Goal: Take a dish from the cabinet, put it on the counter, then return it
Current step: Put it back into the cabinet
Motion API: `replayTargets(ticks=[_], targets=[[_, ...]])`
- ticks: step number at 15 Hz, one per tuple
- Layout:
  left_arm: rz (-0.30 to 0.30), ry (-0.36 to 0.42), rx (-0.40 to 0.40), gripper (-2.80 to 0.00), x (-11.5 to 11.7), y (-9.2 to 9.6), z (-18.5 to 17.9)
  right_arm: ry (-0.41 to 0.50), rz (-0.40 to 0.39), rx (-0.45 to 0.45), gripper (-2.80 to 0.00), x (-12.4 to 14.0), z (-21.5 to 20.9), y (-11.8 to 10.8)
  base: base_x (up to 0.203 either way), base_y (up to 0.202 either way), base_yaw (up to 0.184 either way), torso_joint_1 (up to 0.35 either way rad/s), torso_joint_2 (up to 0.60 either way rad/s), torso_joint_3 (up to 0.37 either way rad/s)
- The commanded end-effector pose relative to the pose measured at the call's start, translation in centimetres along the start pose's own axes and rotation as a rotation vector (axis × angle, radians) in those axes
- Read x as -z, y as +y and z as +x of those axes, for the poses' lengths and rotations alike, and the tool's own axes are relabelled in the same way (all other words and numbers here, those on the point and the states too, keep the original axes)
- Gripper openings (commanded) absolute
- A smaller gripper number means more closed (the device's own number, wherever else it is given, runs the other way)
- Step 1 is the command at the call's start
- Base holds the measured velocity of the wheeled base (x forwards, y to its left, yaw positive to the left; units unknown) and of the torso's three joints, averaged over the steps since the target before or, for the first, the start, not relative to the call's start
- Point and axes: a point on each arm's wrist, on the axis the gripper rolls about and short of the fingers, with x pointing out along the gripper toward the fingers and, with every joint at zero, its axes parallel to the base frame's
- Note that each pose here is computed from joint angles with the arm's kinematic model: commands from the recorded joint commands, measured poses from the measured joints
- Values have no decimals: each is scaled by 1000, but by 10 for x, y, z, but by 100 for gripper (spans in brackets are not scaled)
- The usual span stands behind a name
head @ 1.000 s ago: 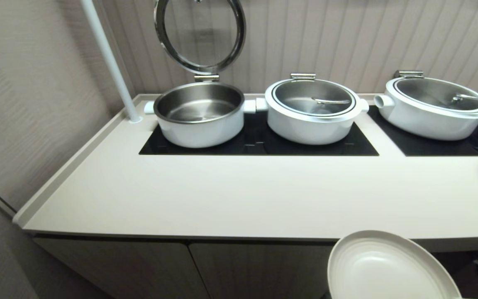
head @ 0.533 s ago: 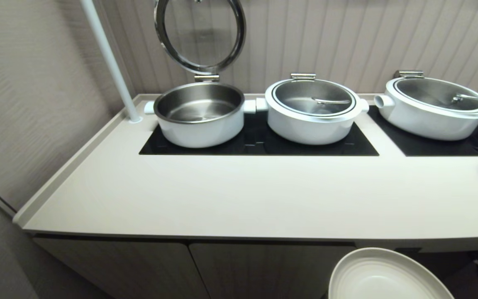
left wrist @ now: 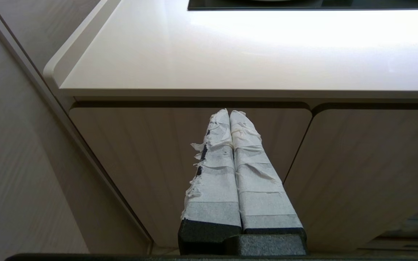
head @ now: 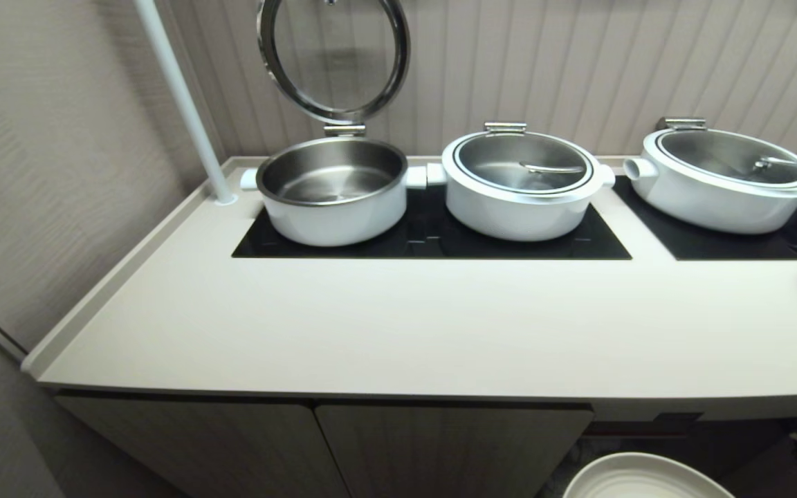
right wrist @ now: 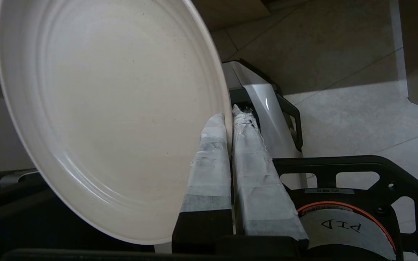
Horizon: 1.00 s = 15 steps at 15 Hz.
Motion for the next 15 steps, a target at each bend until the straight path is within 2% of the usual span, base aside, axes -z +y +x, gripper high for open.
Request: replayTargets(ticks=[1,15], targets=[[-1,0,0,-280,0,0,0,-13,-3,-15,-280,4,-2,-2,0,0,0,0,0,0],[-1,0,0,-280,0,0,0,17,-9,-19,-280,12,-2,-7,0,0,0,0,0,0]])
